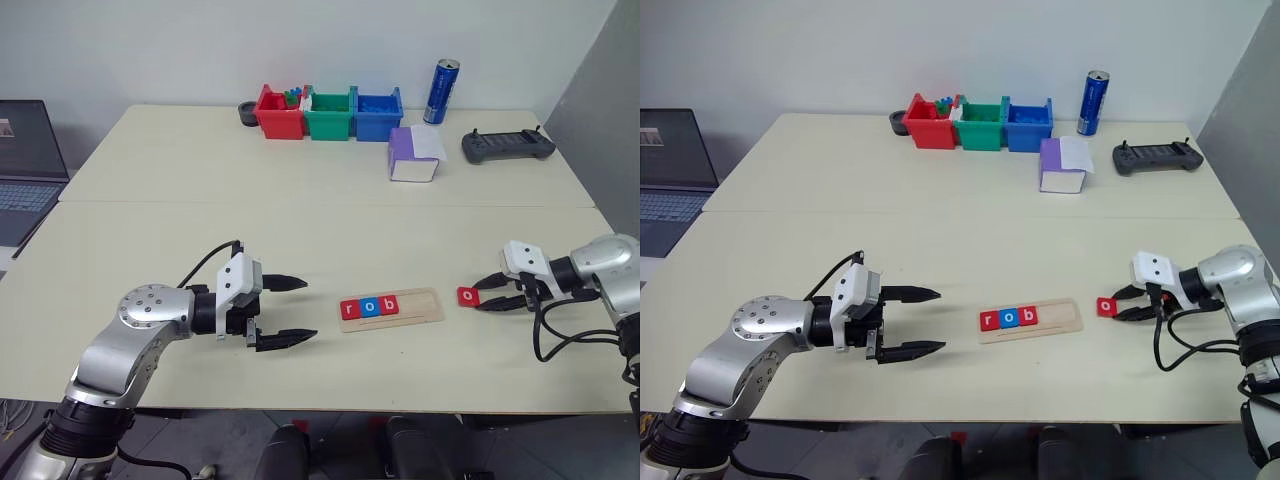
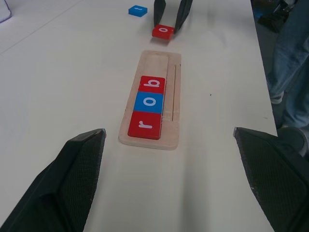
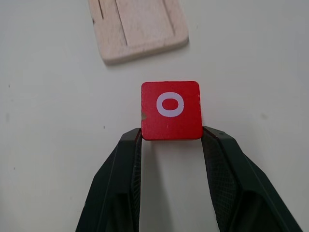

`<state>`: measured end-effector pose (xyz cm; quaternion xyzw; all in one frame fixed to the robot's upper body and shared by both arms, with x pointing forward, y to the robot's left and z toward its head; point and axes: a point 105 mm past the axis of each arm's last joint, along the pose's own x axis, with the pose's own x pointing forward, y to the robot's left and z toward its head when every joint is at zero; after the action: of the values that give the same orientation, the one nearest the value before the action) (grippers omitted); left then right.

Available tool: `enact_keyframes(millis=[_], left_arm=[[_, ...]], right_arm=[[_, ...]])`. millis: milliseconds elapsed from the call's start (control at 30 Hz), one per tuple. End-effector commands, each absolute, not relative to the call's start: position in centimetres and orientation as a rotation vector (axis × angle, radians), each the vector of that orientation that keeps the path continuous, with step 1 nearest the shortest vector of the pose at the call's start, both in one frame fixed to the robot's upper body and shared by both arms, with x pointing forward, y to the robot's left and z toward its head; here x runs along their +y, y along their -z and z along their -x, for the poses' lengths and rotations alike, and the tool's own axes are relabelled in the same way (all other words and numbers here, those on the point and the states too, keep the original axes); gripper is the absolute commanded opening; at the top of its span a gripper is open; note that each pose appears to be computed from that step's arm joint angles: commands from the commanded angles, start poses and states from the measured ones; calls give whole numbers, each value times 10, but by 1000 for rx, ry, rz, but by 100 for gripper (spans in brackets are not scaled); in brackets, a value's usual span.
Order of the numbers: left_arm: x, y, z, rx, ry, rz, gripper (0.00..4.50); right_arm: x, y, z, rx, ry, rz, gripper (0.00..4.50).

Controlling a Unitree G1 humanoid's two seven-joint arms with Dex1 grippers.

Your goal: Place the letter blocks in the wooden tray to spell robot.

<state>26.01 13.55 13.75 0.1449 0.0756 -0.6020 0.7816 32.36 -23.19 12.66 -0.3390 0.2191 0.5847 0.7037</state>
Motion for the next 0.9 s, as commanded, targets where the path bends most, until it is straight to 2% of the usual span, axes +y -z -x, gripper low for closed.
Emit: enact_keyframes(millis=[33,267,500,900], left_arm=[[134,-147,-257,127,1317,-333,450],[129,-150,-256,120,1324,-332,450],[127,-151,-255,127,1326,-337,450],[127,-153,-254,125,1309,-334,450]], right_arm=[[-218,-153,-316,444,-1386,820,145],[-186,-147,-311,423,-1480,868,145],[-162,-139,-317,406,-1523,884,145],[-151,-126,-324,428,-1564,915,145]])
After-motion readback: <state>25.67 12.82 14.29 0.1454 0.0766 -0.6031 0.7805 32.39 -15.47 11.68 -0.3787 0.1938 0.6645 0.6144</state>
